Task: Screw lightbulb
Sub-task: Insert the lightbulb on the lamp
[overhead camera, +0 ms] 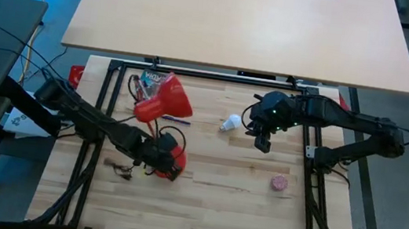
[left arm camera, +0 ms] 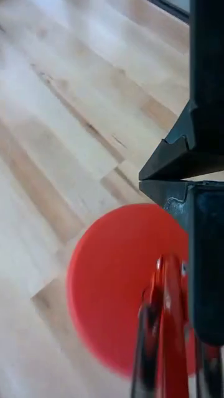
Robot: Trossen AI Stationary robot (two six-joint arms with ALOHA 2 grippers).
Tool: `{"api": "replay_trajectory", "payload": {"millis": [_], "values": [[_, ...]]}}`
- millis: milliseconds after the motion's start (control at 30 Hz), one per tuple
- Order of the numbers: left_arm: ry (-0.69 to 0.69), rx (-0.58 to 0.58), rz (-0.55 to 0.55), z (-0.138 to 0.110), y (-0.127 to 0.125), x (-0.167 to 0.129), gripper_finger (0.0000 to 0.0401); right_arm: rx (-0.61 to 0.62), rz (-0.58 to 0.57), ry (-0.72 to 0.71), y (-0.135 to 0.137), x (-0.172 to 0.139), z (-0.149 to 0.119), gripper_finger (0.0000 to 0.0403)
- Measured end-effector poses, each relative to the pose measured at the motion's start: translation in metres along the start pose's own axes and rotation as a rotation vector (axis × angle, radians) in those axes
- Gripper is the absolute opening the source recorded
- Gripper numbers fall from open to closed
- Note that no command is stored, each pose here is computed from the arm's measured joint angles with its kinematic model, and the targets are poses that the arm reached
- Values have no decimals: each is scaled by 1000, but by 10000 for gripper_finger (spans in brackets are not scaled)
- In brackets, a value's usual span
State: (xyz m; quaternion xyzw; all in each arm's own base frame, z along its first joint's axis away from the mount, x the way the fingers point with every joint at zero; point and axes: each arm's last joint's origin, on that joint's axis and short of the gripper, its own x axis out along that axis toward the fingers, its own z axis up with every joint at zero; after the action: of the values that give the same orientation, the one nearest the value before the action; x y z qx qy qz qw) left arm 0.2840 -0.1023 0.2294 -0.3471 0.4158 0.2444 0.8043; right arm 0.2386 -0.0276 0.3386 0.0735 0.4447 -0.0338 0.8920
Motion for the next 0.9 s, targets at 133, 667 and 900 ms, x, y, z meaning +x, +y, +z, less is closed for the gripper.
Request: {"api": "replay_trajectory", "payload": {"millis": [133,667,900], "values": [[44,-6,-1,-6,-5,19,0,-10,-1,5,0,0,-1,141],[245,6,-214,-8,-21,35,86,64,3,-7,0,0,1,142],[440,80,-338,-12,-17,55,149,141,9,-19,0,0,2,142]]}}
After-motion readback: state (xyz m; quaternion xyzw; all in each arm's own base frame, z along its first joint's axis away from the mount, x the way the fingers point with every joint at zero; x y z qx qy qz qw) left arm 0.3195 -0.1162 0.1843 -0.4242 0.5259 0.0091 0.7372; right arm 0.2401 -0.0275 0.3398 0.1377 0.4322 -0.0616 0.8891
